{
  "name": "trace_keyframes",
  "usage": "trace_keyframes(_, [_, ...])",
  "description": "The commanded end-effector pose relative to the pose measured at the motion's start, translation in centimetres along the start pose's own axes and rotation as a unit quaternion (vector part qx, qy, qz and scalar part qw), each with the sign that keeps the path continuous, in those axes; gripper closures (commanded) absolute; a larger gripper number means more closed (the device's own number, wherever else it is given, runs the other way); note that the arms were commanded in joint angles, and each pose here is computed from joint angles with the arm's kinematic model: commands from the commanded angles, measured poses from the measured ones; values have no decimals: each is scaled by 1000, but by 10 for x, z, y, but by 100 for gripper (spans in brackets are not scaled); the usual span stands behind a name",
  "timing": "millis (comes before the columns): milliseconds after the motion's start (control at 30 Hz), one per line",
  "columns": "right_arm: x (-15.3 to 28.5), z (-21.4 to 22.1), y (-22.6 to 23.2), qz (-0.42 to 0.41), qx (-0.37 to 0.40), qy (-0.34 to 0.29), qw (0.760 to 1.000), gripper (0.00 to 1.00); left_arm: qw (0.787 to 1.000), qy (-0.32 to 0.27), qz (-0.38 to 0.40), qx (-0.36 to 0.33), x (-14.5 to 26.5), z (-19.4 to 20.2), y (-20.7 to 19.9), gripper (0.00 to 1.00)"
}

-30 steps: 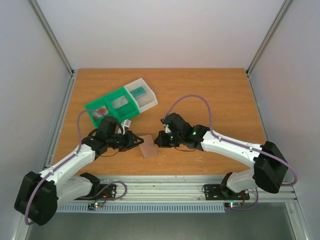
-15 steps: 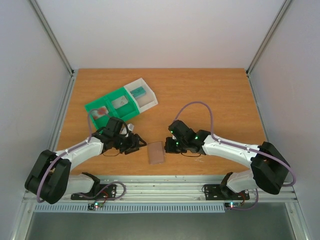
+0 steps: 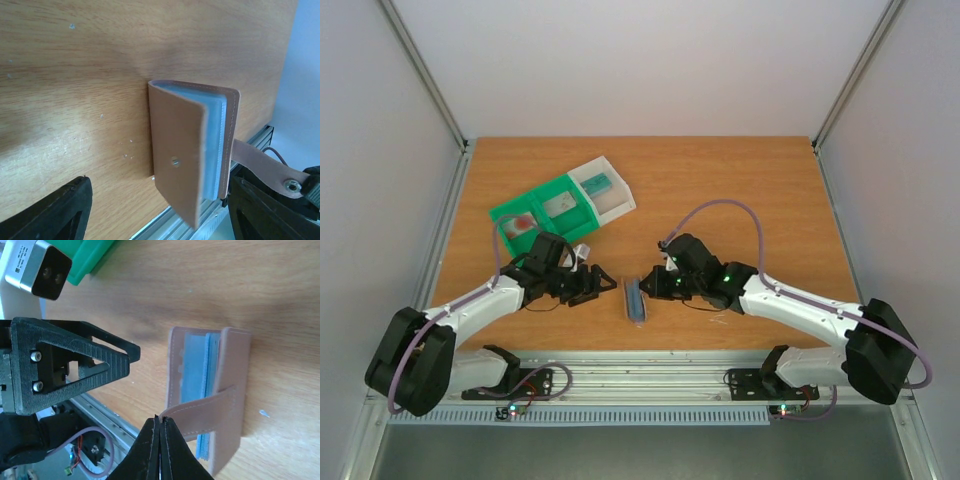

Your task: Take the credit cards out of the card holder

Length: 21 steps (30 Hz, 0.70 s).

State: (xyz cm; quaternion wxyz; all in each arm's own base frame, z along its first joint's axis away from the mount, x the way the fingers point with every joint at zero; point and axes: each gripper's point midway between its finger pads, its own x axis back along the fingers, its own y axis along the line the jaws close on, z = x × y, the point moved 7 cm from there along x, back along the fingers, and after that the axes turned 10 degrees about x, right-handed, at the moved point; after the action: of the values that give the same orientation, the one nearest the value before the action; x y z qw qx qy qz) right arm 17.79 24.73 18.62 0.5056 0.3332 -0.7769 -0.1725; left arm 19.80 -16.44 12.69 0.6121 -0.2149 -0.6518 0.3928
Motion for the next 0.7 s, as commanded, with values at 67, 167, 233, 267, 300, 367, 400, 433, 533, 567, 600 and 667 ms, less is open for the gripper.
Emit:
trace_keyframes(67, [-14, 1, 1, -28, -16, 8, 999, 99, 1000, 2, 13, -19, -1, 0, -4, 26])
trace_keyframes(167, [-13, 3, -3, -20, -15, 6, 1000, 99, 1000, -1, 11, -18, -2, -1, -3, 26])
trace_keyframes(233, [-12, 2, -5, -7, -11, 5, 1000, 99, 1000, -1, 9, -16, -4, -2, -2, 28])
trace_keyframes(267, [-10, 2, -6, 3, -11, 3, 1000, 99, 1000, 0, 7, -15, -5, -2, -1, 29])
trace_keyframes(300, [-9, 3, -9, 15, -10, 3, 1000, 99, 1000, 1, 5, -14, -6, -3, 1, 30])
trace_keyframes(367, [-6, 5, -14, 36, -8, 2, 999, 99, 1000, 3, 1, -10, -9, -4, 3, 31])
trace_keyframes(400, [-5, 6, -17, 46, -7, 2, 999, 99, 1000, 4, 1, -9, -10, -4, 4, 32])
trace_keyframes(433, [-4, 7, -20, 57, -6, 1, 998, 99, 1000, 5, 2, -9, -11, -3, 5, 32])
trace_keyframes(533, [-1, 12, -31, 94, -3, 0, 996, 99, 1000, 7, -7, -4, -13, -3, 9, 33])
trace_keyframes(567, [0, 15, -36, 106, -3, 1, 994, 99, 1000, 8, -10, -3, -14, -3, 11, 34])
trace_keyframes(600, [1, 17, -40, 118, -1, 1, 993, 99, 1000, 7, -12, -4, -14, -3, 11, 34])
trace_keyframes(667, [2, 21, -48, 138, 2, 1, 990, 99, 1000, 9, -12, -4, -15, -3, 12, 36])
